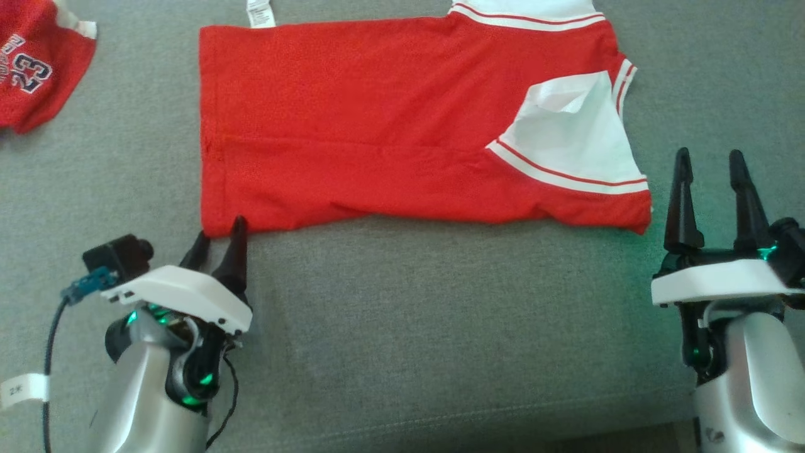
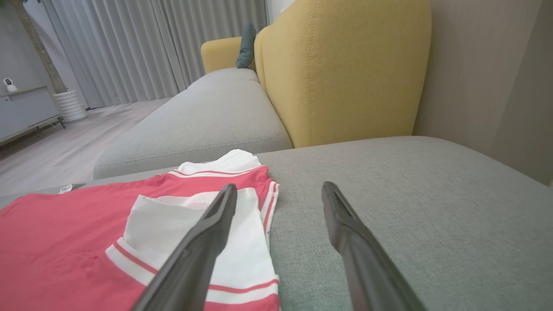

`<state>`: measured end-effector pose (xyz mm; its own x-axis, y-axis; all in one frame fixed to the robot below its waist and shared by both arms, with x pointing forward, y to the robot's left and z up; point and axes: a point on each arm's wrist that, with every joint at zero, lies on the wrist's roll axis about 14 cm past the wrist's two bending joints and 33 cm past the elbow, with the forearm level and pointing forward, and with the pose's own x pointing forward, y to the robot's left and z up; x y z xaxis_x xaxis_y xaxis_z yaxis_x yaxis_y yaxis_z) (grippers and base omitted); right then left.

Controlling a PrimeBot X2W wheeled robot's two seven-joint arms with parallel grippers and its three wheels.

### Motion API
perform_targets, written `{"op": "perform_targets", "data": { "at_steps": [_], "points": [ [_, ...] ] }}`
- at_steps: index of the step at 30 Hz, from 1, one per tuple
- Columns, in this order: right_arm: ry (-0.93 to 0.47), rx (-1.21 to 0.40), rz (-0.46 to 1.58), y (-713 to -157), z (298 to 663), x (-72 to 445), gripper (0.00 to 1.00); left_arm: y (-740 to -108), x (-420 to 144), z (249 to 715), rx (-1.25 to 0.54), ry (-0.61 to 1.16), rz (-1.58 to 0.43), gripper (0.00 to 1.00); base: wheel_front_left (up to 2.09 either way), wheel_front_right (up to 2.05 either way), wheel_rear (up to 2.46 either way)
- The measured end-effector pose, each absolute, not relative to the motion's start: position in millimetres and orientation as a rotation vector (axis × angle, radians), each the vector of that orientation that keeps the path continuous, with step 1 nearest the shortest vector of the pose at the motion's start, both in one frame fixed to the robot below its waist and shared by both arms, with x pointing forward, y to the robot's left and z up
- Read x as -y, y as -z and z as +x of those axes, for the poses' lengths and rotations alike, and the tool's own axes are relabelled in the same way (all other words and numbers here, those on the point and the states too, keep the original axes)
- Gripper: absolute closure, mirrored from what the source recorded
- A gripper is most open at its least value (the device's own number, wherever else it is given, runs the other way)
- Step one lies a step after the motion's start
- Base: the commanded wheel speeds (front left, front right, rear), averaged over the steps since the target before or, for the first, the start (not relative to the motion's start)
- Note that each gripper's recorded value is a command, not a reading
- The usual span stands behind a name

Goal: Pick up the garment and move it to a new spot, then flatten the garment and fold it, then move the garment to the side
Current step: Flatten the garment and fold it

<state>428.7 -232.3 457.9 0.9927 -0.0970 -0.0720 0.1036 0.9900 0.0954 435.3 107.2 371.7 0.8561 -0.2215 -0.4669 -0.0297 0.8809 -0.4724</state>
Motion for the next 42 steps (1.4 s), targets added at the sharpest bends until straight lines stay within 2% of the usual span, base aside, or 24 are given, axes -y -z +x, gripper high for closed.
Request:
{"op": "perform_targets", "data": {
  "at_steps": [2, 4, 5, 6, 7, 8, 9, 13, 26, 27, 28, 29, 31, 42],
  "points": [
    [0.108, -0.071, 0.101, -458.0, 427.6, 235.1, 0.0, -369.9, -107.6, 437.7, -0.542, 0.099, -0.493, 0.0, 0.0, 0.0, 0.0],
    [0.111, -0.072, 0.1, -457.7, 427.0, 236.2, 0.0, -369.4, -107.5, 439.2, -0.543, 0.095, -0.496, 0.16, 0.0, 0.0, 0.0],
    [0.113, -0.081, 0.1, -456.1, 426.3, 236.9, 0.0, -369.1, -107.3, 440.7, -0.543, 0.094, -0.503, 0.31, 0.0, 0.0, 0.0],
    [0.113, -0.092, 0.1, -453.8, 425.6, 236.9, 0.0, -368.4, -106.7, 441.6, -0.546, 0.095, -0.506, 0.56, 0.0, 0.0, 0.0],
    [0.113, -0.109, 0.1, -450.3, 424.2, 236.6, 0.0, -367.7, -106.2, 442.5, -0.548, 0.095, -0.509, 0.68, 0.0, 0.0, 0.0],
    [0.109, -0.133, 0.101, -445.1, 422.0, 235.1, 0.0, -367.3, -105.6, 443.6, -0.549, 0.097, -0.51, 0.9, 0.0, 0.0, 0.0],
    [0.103, -0.165, 0.103, -437.8, 418.8, 232.5, 0.0, -367.4, -105.2, 444.7, -0.548, 0.098, -0.51, 1.0, 0.0, 0.0, 0.0],
    [0.084, -0.296, 0.143, -406.2, 405.0, 221.1, 0.0, -368.2, -106.3, 444.8, -0.541, 0.093, -0.513, 1.0, 0.0, 0.0, 0.0],
    [0.072, -0.447, 0.21, -361.3, 396.4, 205.6, 0.0, -365.1, -125.6, 423.4, -0.54, 0.029, -0.54, 1.0, 0.0, 0.0, 0.0],
    [0.066, -0.448, 0.211, -361.2, 398.7, 203.5, 0.19, -365.4, -126.7, 422.0, -0.537, 0.025, -0.539, 1.0, 0.0, 0.0, 0.0],
    [0.059, -0.447, 0.212, -361.9, 401.0, 201.1, 0.48, -365.9, -127.0, 420.9, -0.534, 0.024, -0.54, 1.0, 0.0, 0.0, 0.0],
    [0.053, -0.446, 0.214, -362.5, 402.8, 199.2, 0.69, -366.7, -127.0, 420.2, -0.532, 0.025, -0.54, 1.0, 0.0, 0.0, 0.0],
    [0.045, -0.444, 0.219, -363.6, 404.6, 196.1, 1.0, -369.3, -126.7, 419.2, -0.52, 0.03, -0.541, 1.0, 0.0, 0.0, 0.0],
    [0.059, -0.34, 0.191, -392.7, 413.6, 206.3, 1.0, -388.5, -119.1, 409.8, -0.448, 0.068, -0.554, 1.0, 0.0, 0.0, 0.0]
  ]
}}
